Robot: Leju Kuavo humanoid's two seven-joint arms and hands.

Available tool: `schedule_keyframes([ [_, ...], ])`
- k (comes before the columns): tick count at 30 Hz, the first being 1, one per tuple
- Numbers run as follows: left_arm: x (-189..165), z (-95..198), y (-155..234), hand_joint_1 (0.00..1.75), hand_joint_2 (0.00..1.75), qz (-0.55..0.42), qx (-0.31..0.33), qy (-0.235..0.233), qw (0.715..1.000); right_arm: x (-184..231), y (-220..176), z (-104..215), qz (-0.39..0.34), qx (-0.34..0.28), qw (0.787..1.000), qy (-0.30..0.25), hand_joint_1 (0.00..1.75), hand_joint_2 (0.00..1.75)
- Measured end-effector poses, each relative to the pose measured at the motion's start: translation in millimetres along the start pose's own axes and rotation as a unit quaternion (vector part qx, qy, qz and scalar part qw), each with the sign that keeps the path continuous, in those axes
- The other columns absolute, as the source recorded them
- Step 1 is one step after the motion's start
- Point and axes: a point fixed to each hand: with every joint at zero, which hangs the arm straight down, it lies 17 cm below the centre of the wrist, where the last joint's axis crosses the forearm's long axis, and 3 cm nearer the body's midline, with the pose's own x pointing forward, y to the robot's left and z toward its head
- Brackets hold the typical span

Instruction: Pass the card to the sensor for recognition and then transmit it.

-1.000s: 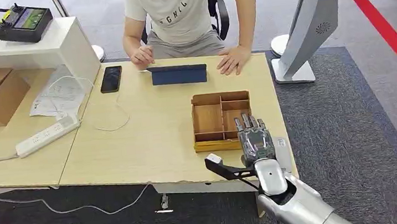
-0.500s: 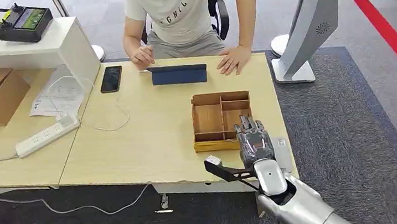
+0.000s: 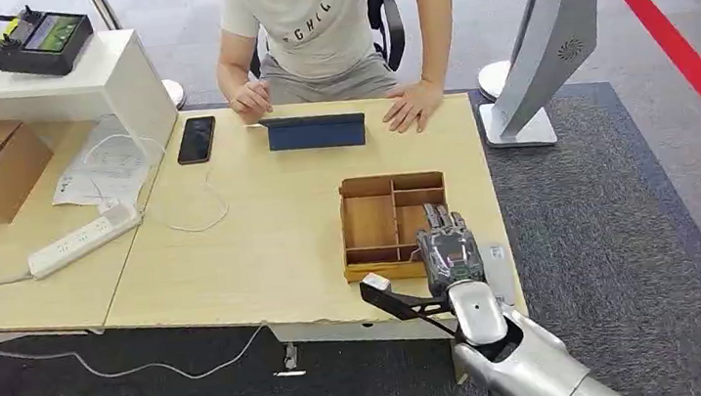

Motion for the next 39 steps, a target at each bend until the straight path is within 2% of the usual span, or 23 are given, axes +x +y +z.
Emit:
schedule_keyframes([
  [31, -4.0, -0.1, 2.5, 0.0, 0.0, -0.01, 0.006, 0.008, 1.0, 13.0, 8.1, 5.8, -0.048, -0.015, 0.999, -0.014, 1.75, 1.75],
  [35, -3.8, -0.1, 2.3, 0.0, 0.0, -0.01, 0.005, 0.007, 1.0, 12.7, 9.6, 6.1, -0.048, -0.015, 0.999, -0.012, 1.59, 1.75],
  [37, -3.5, -0.2, 2.8, 0.0, 0.0, -0.01, 0.005, 0.007, 1.0, 11.9, 10.5, 6.1, -0.047, -0.015, 0.999, -0.011, 1.62, 1.75],
  [38, -3.5, -0.2, 3.2, 0.0, 0.0, -0.01, 0.006, 0.007, 1.0, 11.5, 10.7, 6.1, -0.047, -0.015, 0.999, -0.011, 1.75, 1.75],
  [39, -3.5, -0.2, 3.3, 0.0, 0.0, -0.01, 0.006, 0.007, 1.0, 11.5, 10.9, 6.2, -0.047, -0.015, 0.999, -0.01, 1.75, 1.75],
])
